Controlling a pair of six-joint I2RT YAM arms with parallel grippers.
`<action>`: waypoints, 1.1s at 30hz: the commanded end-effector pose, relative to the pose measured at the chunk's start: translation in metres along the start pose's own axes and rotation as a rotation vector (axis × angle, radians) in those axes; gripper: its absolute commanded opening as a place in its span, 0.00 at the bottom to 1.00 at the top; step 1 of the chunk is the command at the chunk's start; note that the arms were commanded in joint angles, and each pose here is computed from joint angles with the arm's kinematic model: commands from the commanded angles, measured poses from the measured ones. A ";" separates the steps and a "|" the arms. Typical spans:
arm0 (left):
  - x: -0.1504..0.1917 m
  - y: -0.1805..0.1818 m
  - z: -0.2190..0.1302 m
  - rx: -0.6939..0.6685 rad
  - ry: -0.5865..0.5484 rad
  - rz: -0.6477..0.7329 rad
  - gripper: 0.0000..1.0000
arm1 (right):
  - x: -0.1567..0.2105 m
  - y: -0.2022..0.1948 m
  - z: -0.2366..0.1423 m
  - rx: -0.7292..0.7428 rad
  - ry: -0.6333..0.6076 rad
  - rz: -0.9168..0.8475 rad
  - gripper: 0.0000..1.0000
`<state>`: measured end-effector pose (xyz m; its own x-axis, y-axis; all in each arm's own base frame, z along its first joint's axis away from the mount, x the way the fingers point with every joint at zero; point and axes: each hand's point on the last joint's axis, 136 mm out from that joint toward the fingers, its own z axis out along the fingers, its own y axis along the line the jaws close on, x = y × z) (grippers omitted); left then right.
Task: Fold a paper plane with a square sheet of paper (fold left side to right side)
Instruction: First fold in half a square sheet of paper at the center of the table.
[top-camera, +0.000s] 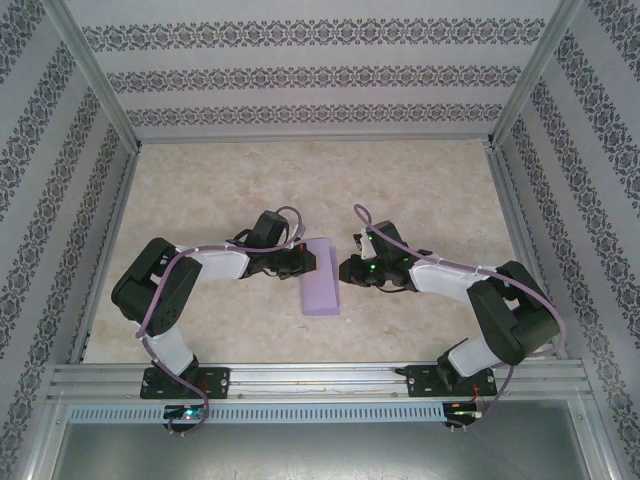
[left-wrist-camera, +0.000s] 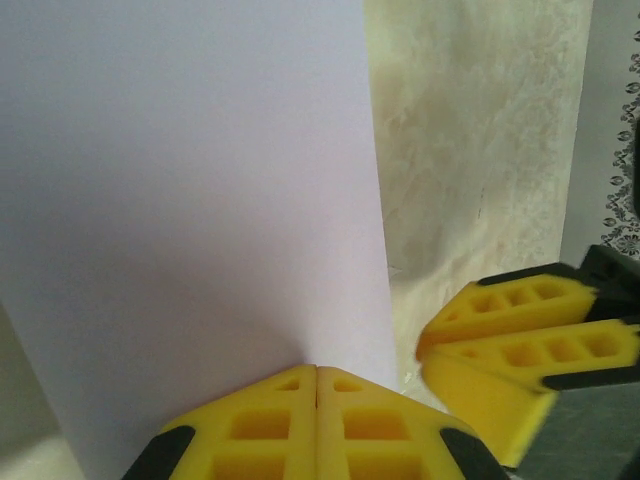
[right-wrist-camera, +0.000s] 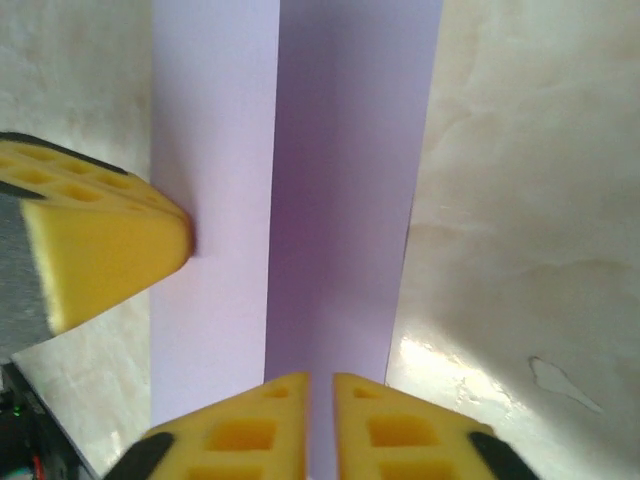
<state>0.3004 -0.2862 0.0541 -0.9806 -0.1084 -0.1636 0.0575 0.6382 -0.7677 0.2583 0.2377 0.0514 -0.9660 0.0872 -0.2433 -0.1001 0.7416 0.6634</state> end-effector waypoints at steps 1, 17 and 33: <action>0.003 -0.005 0.002 -0.011 0.014 0.033 0.05 | -0.003 0.004 -0.011 -0.055 -0.023 0.009 0.24; 0.005 -0.010 0.004 0.000 0.020 0.040 0.05 | -0.007 0.035 0.012 -0.273 0.026 0.029 0.52; 0.000 -0.018 -0.002 0.021 -0.013 0.039 0.12 | -0.003 0.028 0.026 -0.240 0.040 0.049 0.09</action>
<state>0.2956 -0.2895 0.0532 -0.9830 -0.0963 -0.1561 0.0589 0.6402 -0.7659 0.2591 0.2707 0.0501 -0.9830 0.0938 -0.1579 -0.0800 0.5553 0.8278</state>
